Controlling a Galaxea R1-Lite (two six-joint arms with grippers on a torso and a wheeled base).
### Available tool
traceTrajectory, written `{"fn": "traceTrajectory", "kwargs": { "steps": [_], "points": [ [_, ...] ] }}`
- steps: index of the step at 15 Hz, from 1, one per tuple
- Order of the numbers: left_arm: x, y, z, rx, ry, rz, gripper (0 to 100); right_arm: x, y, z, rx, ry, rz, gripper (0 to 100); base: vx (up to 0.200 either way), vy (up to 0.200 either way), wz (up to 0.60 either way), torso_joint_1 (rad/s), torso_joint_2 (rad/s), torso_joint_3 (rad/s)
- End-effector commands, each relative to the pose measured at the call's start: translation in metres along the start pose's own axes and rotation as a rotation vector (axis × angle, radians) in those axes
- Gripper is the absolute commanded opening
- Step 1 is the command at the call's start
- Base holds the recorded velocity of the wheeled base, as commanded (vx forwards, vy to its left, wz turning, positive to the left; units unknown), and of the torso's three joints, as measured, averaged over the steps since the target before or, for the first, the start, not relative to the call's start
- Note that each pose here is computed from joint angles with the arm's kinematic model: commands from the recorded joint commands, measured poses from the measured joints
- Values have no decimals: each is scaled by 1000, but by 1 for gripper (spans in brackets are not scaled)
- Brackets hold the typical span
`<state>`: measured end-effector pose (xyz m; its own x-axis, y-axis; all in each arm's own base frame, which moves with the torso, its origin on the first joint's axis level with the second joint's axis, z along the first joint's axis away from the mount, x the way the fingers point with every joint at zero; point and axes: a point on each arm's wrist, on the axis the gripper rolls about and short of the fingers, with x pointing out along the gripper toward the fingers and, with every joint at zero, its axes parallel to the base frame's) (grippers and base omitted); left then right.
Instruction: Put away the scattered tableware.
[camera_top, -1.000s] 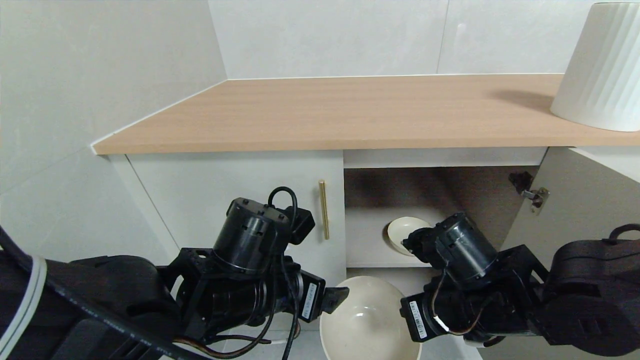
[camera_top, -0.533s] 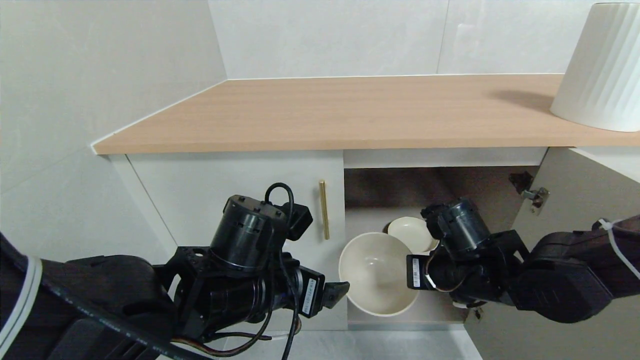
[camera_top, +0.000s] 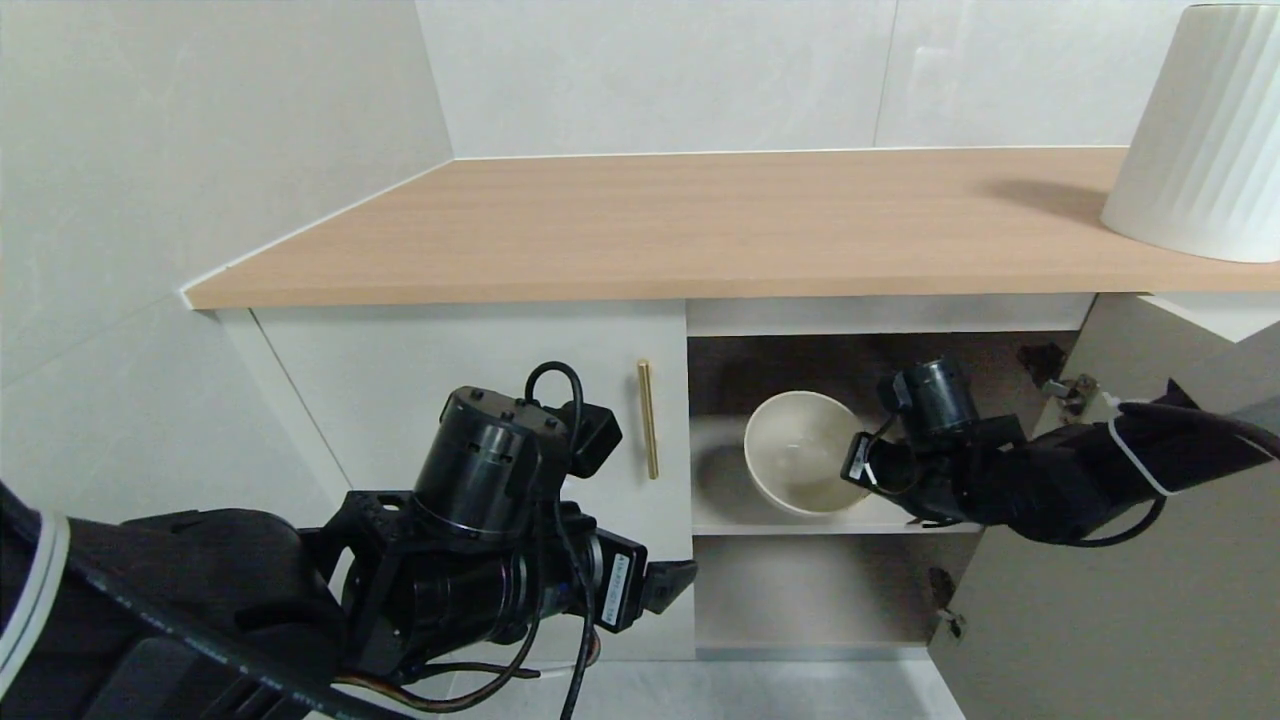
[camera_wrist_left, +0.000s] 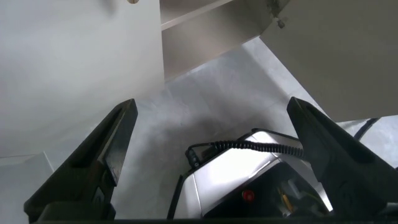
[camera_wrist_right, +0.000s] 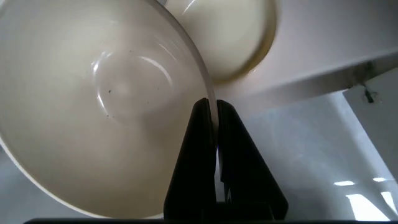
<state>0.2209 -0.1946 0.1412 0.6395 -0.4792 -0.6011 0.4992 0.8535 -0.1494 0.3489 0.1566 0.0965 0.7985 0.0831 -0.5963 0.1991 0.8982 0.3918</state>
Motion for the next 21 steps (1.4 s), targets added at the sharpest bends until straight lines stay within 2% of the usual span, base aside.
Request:
{"fn": "traceTrajectory", "kwargs": {
  "steps": [1, 11, 21],
  "points": [
    [0, 0, 0, -1, -1, 0, 100, 33, -13, 6, 41, -1, -50, 0, 0, 0, 0, 0, 0, 0],
    [2, 0, -2, 0, 8, 2, 100, 81, -30, 22, 87, -38, -97, 0, 0, 0, 0, 0, 0, 0],
    [2, 0, -2, 0, 10, 3, 100, 90, -38, 21, 95, -40, -127, 0, 0, 0, 0, 0, 0, 0]
  ]
}}
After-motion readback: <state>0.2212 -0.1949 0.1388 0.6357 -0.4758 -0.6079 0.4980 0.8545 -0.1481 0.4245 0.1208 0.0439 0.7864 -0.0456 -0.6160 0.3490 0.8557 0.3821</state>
